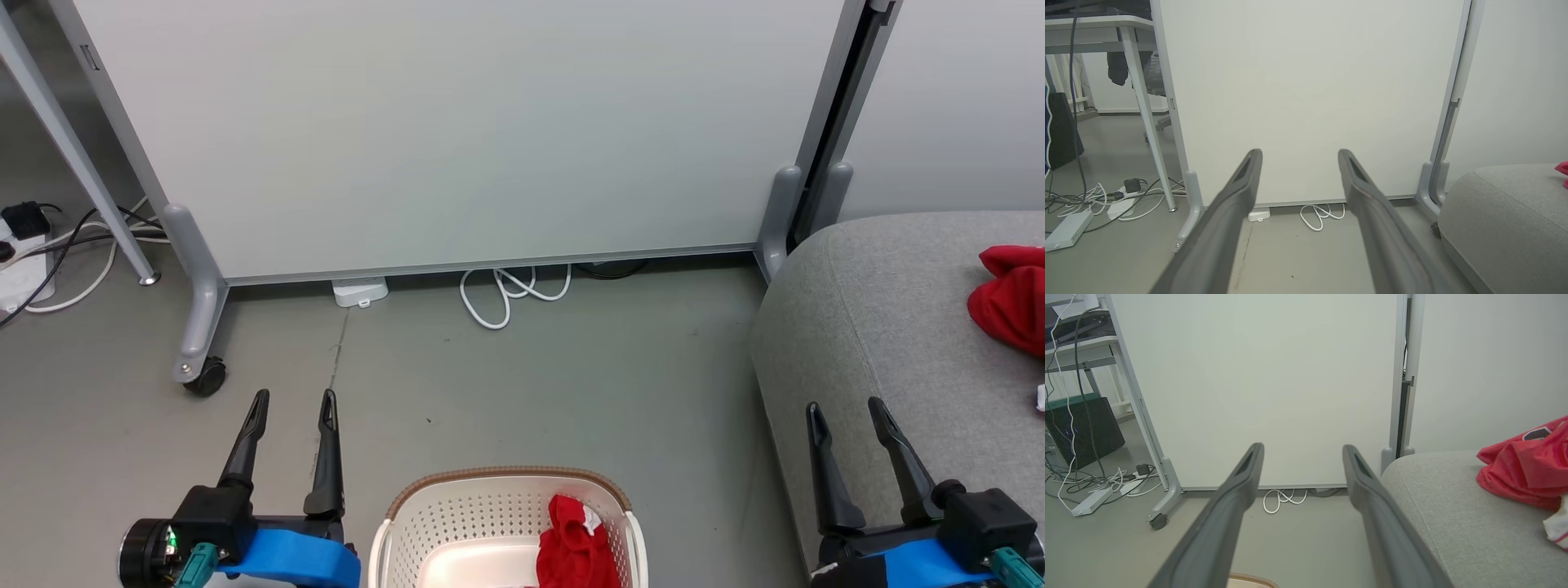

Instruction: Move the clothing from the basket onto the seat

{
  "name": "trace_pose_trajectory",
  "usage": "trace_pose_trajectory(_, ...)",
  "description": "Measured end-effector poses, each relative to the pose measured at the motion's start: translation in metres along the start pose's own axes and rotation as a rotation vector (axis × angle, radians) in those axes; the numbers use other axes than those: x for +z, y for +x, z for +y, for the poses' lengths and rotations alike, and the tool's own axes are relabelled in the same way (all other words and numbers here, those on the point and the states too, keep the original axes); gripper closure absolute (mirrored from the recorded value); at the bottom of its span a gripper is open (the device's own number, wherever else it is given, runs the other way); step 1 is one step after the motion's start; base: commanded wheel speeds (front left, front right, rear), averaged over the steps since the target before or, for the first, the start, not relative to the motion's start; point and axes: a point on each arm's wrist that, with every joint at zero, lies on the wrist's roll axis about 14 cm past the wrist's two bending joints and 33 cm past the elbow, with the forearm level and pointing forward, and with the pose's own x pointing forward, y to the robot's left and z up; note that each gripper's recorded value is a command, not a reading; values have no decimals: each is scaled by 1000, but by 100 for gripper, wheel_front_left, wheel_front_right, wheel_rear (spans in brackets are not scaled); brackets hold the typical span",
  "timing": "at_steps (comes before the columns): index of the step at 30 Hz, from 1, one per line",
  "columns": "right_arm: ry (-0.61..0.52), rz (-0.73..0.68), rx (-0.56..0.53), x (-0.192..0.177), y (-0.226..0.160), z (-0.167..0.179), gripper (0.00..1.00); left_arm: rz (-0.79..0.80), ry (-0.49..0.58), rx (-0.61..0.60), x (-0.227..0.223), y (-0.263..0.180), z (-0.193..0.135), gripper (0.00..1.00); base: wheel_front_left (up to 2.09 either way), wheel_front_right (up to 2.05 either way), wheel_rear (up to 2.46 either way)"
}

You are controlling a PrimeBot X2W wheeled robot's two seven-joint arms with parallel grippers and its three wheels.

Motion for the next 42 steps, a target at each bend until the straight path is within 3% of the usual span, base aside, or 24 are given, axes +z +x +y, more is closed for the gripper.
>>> trace_pose_trajectory(13, 10, 15, -3, -5, 0, -1, 0, 36, 3, -15, -11, 1, -3, 0, 0, 0, 0)
trace_pose_trajectory(21, 10, 12, -13, -5, 1, -4, 0, 95, -17, -101, -30, 13, -29, 0, 0, 0, 0)
trace_pose_trajectory(31, 0, -9, -41, -2, 22, -16, 0, 258, -17, -301, -79, 38, -87, 0, 0, 0, 0)
trace_pose_trajectory(42, -12, 41, -87, -31, 56, -40, 0, 587, -4, -499, -181, 48, -133, 0, 0, 0, 0)
